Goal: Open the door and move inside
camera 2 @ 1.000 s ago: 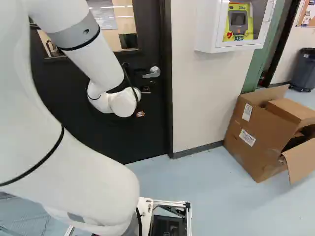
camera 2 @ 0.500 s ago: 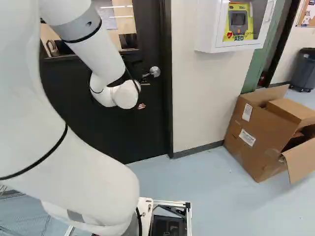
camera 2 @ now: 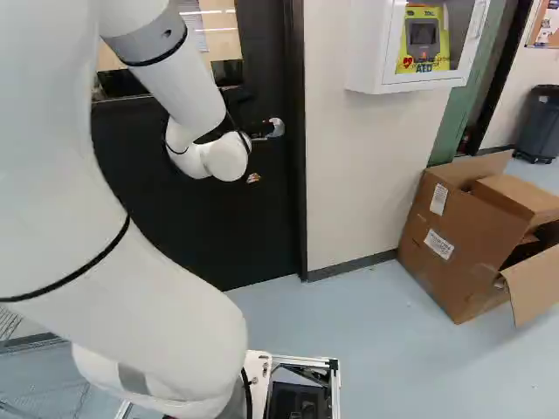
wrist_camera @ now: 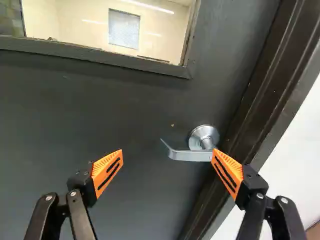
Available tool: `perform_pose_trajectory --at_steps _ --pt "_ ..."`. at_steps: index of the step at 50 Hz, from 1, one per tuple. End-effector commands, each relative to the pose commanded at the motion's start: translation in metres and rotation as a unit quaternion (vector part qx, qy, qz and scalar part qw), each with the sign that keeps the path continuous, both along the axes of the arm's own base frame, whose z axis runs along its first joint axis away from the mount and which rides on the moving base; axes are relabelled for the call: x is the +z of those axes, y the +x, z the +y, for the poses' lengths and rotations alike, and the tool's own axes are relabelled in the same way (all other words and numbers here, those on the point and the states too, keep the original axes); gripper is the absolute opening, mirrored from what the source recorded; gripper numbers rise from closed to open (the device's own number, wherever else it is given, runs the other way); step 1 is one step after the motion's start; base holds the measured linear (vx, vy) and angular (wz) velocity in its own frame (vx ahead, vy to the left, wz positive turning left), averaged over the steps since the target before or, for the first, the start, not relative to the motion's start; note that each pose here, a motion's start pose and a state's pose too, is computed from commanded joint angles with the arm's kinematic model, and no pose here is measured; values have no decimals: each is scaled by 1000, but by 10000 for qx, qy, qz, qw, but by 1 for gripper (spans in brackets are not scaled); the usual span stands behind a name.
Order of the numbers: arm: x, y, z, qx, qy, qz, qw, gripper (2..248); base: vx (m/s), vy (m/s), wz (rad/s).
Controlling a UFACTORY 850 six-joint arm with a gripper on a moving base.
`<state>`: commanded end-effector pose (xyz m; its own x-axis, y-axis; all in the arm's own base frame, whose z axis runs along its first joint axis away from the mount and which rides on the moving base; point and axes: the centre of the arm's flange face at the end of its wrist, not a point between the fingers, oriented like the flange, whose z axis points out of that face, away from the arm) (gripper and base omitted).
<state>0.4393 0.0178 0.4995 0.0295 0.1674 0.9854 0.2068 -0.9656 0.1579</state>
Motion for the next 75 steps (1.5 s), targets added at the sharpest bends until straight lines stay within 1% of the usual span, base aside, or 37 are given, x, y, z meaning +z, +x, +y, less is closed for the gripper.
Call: perform_pose_trajectory --at_steps 27,52,62,75 --pt "1 36 0 -1 0 3 10000 247 0 0 0" --pt "0 74 1 7 0 -18 10000 247 0 0 0" --pt "-8 84 3 25 0 43 10000 247 0 0 0" --pt "-22 86 5 46 -1 176 9998 247 0 0 0"
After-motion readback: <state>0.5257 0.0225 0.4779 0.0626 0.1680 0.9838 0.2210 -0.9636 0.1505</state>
